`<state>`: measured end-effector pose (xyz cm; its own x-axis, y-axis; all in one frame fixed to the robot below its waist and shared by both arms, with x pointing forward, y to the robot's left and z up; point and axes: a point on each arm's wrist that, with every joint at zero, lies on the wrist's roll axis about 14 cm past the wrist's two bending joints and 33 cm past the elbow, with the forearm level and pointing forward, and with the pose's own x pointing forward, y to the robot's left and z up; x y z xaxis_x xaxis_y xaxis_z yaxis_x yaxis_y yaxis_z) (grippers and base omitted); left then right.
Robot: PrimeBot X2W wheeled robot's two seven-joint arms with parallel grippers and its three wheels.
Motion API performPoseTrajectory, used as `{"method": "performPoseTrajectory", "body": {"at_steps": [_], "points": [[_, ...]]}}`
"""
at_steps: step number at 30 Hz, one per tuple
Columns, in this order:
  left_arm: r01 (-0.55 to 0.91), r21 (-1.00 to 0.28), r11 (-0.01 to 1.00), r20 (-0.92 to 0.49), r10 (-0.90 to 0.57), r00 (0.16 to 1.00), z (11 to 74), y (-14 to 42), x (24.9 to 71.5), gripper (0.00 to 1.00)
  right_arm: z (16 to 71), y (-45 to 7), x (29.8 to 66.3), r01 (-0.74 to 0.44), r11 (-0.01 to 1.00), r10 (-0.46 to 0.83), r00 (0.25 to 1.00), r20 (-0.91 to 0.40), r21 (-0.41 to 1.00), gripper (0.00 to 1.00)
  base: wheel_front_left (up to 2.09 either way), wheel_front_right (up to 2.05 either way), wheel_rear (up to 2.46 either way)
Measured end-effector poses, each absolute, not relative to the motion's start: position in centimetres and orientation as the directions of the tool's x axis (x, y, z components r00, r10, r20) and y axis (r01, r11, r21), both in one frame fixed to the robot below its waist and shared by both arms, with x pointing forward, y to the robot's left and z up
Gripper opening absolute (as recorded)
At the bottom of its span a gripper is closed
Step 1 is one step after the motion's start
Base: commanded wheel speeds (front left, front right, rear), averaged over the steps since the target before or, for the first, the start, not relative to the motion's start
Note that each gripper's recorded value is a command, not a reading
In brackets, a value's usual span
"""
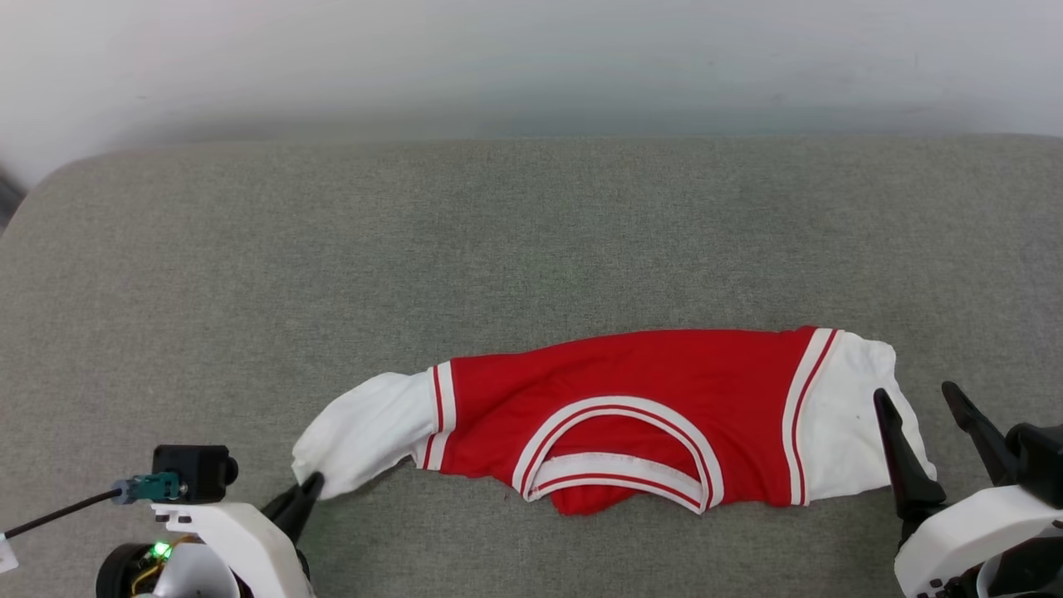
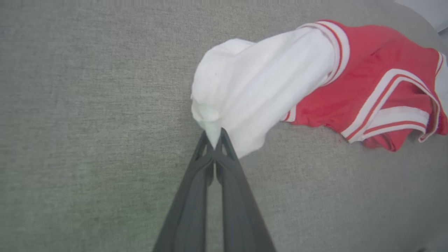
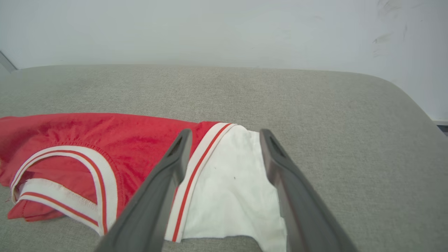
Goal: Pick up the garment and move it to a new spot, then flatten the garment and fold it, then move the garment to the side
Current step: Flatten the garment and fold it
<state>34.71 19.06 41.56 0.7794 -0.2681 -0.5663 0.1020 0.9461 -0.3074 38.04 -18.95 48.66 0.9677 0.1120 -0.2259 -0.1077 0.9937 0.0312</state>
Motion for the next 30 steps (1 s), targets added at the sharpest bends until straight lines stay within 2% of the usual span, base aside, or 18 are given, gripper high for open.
{"method": "performPoseTrajectory", "body": {"at_steps": [1, 2, 9, 15, 18, 21, 24, 30], "points": [[0.101, -0.290, 0.952, -0.552, -0.253, 0.795, 41.6, 19.4, 35.0, 0.70, 48.6, -19.0, 38.1, -0.109, 0.994, 0.113, 0.967, -0.227, 0.030, 1.00, 0.00, 0.00, 0.00], [0.099, -0.282, 0.954, -0.530, -0.241, 0.813, 41.9, 19.5, 35.5, 1.00, 48.6, -18.9, 38.1, -0.109, 0.994, 0.114, 0.967, -0.227, 0.031, 1.00, 0.00, 0.00, 0.00], [0.140, -0.207, 0.968, -0.252, -0.191, 0.949, 46.6, 20.0, 38.4, 1.00, 48.8, -18.8, 37.8, -0.121, 0.992, 0.124, 0.964, -0.237, 0.030, 1.00, 0.00, 0.00, 0.00], [0.141, -0.121, 0.983, -0.015, -0.144, 0.989, 51.2, 20.6, 38.4, 1.00, 49.2, -18.8, 37.4, -0.148, 0.989, 0.142, 0.943, -0.302, 0.005, 1.00, 0.00, 0.00, 0.00], [0.142, -0.069, 0.988, 0.030, -0.140, 0.990, 52.2, 20.7, 37.9, 1.00, 47.8, -20.2, 36.8, -0.149, 0.988, 0.114, 0.894, -0.434, -0.048, 1.00, 0.00, 0.00, 0.00], [0.130, -0.047, 0.990, 0.074, -0.127, 0.989, 53.4, 21.0, 37.9, 1.00, 46.7, -20.8, 36.6, -0.138, 0.990, 0.099, 0.839, -0.535, -0.032, 1.00, 0.00, 0.00, 0.00], [0.120, -0.045, 0.992, 0.088, -0.116, 0.989, 53.6, 21.2, 37.8, 1.00, 45.0, -21.5, 36.1, -0.137, 0.990, 0.075, 0.751, -0.656, -0.044, 1.00, 0.00, 0.00, 0.00], [0.100, -0.046, 0.994, 0.074, -0.097, 0.993, 53.0, 21.6, 37.7, 1.00, 42.8, -22.6, 36.8, -0.143, 0.986, 0.018, 0.620, -0.785, -0.090, 1.00, 0.00, 0.00, 0.00]]}}
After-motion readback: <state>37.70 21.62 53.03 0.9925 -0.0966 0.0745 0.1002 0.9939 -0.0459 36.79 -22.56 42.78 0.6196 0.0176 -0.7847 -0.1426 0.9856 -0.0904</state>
